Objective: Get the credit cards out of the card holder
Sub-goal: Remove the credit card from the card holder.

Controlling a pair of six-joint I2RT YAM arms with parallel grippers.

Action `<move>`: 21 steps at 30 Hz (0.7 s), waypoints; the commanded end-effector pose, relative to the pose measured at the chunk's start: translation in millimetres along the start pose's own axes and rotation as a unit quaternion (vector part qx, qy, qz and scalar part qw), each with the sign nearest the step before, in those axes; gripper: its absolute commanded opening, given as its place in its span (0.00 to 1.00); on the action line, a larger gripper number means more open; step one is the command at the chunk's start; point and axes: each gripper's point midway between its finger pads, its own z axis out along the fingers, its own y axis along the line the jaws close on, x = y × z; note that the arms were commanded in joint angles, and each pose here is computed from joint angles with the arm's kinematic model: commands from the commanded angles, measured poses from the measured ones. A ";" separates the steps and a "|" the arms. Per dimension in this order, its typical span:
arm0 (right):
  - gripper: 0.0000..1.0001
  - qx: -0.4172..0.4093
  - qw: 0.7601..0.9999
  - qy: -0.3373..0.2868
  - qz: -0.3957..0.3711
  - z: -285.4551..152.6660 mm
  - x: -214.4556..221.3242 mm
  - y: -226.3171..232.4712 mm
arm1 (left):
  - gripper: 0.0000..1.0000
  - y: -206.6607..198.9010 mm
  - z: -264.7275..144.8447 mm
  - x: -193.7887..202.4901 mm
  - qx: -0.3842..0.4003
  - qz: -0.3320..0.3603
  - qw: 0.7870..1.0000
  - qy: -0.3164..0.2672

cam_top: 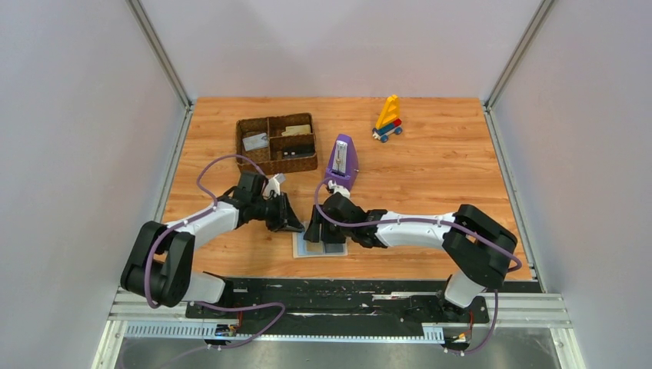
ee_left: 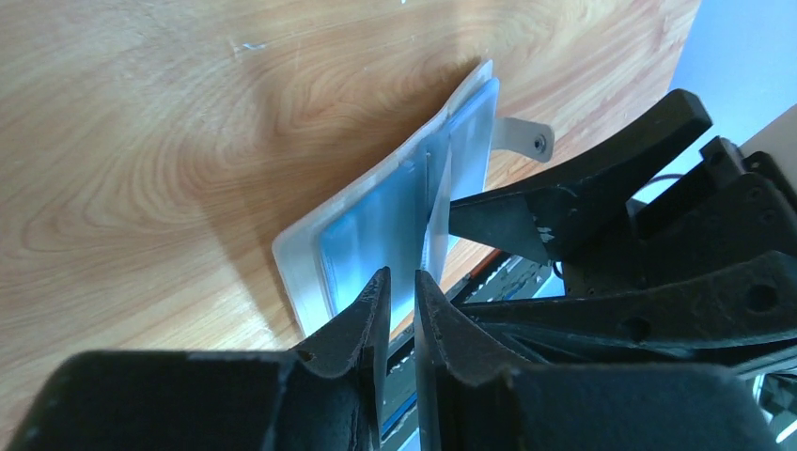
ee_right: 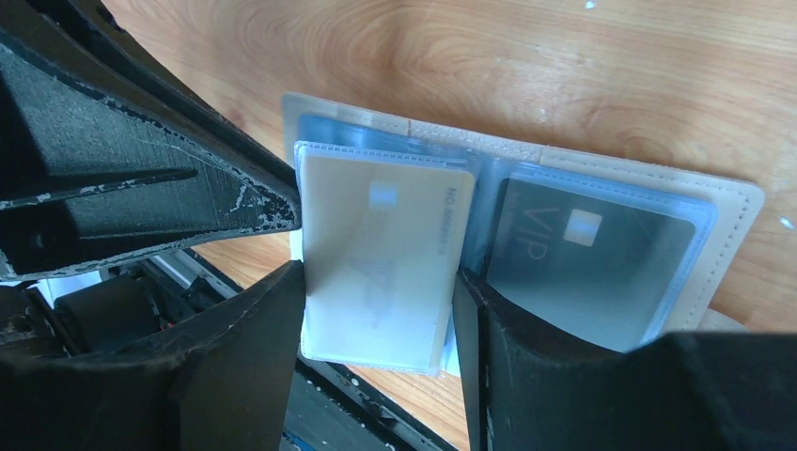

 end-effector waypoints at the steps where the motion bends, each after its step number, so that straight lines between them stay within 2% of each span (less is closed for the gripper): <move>1: 0.44 -0.070 0.997 -0.026 0.008 -12.5 -18.8 31.9 | 0.23 -10.6 8.5 -2.9 0.018 0.013 1.000 -0.004; 16: 0.45 -0.073 0.997 -0.024 0.009 -12.5 -21.5 31.8 | 0.22 -3.7 20.7 9.6 0.018 0.000 1.000 0.016; 21: 0.53 -0.069 0.997 -0.019 0.012 -11.6 -20.4 30.1 | 0.22 -8.3 20.2 9.2 0.031 0.000 0.999 0.013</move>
